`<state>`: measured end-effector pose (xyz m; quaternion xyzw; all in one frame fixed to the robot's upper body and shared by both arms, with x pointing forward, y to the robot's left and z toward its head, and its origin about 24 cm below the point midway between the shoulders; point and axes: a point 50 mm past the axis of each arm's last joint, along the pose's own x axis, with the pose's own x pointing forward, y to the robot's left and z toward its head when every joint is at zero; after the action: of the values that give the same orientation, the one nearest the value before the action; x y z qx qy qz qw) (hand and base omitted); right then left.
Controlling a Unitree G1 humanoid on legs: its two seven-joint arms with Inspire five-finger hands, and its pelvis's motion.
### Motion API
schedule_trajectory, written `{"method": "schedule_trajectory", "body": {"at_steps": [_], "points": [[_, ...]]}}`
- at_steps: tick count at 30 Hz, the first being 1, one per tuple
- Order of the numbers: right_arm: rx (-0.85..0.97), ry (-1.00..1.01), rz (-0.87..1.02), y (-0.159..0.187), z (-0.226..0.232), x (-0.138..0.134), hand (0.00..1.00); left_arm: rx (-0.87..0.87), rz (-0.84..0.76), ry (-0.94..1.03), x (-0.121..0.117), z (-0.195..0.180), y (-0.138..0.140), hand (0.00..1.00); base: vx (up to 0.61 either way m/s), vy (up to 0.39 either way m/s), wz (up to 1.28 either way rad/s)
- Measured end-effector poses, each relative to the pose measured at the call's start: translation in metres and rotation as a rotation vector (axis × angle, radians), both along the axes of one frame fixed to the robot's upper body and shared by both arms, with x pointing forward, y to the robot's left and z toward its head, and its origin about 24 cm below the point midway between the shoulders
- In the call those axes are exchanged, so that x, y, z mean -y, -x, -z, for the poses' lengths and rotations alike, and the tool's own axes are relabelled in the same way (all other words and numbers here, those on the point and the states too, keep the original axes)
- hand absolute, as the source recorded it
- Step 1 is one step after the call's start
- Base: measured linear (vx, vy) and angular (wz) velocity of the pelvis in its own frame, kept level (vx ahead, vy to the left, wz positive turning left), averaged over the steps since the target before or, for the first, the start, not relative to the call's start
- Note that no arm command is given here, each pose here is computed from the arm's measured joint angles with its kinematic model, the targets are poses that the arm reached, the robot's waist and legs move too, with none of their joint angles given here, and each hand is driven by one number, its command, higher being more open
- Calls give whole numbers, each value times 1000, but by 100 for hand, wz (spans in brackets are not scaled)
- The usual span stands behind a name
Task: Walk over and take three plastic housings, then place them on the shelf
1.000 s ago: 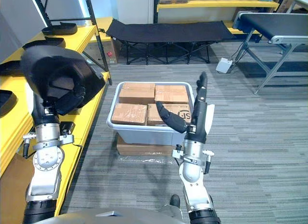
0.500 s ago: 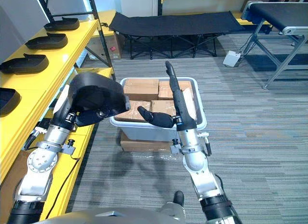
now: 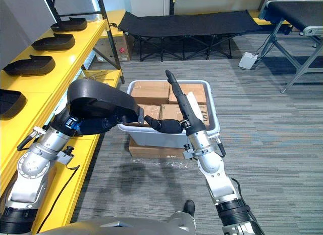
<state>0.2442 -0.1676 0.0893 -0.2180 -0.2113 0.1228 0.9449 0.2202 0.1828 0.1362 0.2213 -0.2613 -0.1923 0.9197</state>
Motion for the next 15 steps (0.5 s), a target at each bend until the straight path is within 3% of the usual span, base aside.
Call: {"method": "schedule_trajectory", "body": {"at_steps": [15], "points": [[-102, -25, -238, 7, 10, -25, 100, 143, 8, 21, 7, -28, -3, 0, 0, 0, 0]]}}
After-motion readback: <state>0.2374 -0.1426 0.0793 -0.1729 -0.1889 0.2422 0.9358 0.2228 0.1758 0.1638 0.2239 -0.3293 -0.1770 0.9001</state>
